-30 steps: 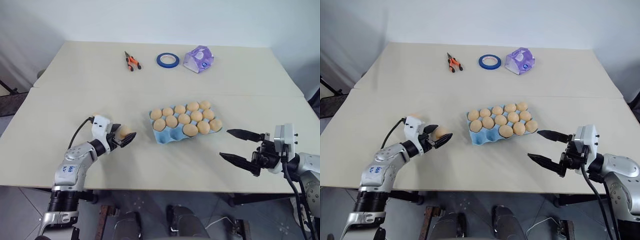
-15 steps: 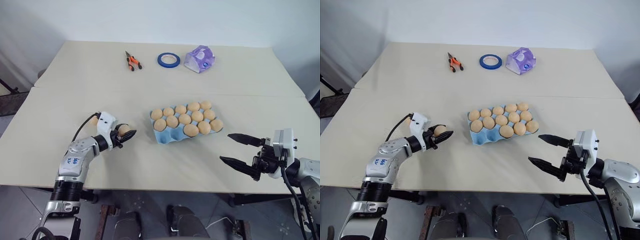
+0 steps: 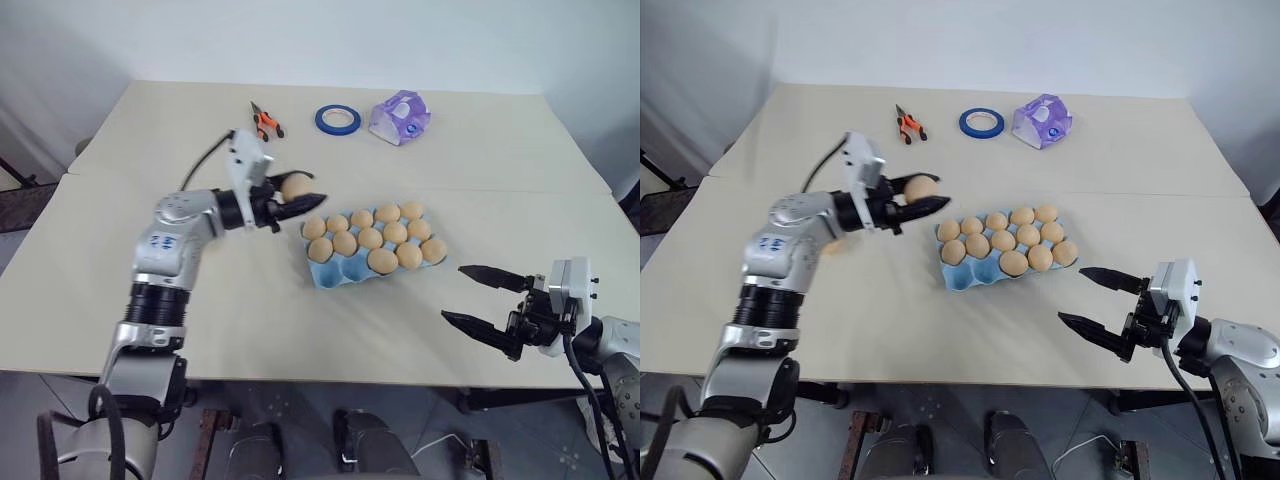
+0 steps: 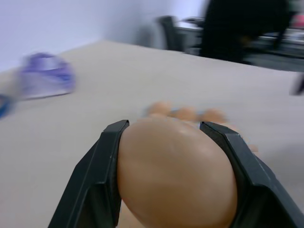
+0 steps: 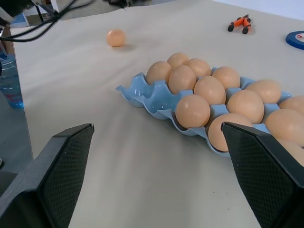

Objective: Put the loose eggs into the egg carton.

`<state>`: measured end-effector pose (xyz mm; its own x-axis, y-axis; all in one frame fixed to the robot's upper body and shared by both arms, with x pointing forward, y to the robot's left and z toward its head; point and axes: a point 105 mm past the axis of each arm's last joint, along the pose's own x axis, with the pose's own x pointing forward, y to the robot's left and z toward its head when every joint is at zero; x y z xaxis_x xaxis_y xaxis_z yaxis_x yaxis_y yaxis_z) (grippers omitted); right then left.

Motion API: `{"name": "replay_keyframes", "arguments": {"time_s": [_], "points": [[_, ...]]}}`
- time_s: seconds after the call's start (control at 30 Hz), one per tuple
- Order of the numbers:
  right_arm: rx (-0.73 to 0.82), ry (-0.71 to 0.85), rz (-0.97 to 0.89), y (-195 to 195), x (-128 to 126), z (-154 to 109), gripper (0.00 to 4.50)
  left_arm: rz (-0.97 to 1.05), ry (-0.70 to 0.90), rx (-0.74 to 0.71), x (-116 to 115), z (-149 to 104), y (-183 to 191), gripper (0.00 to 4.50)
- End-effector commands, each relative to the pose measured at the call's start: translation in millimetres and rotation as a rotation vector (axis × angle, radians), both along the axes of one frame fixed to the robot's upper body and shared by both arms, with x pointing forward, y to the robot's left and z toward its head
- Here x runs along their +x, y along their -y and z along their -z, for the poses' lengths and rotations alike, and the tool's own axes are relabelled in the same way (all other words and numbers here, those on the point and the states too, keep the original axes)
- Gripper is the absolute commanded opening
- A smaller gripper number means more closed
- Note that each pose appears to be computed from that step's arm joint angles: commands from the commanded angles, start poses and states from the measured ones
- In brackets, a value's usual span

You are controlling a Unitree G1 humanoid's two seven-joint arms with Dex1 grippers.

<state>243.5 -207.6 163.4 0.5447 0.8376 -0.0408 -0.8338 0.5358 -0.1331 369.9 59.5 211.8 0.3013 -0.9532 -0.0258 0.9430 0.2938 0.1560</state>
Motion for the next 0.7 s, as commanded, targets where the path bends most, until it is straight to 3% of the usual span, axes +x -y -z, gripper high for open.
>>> {"name": "replay_keyframes", "arguments": {"time_s": [0.03, 0.17, 0.5, 0.7], "points": [[-0.004, 0.065, 0.019, 0.3, -5.5, -10.3, 4.5, 0.121, 0.031, 0.041, -5.0, 4.1, 22.8, 2.11], [0.0, 0.061, 0.047, 1.1, -13.0, -6.5, 4.5, 0.207, 0.002, 0.094, -8.2, 24.3, 39.2, 2.11], [0.009, 0.056, 0.095, 2.2, -20.6, -2.0, 4.5, 0.276, -0.009, 0.151, -11.2, 42.6, 50.1, 2.11], [0.008, 0.059, 0.098, 3.2, -19.0, -2.6, 4.5, 0.248, -0.018, 0.121, -6.6, 39.7, 55.0, 4.06]]}}
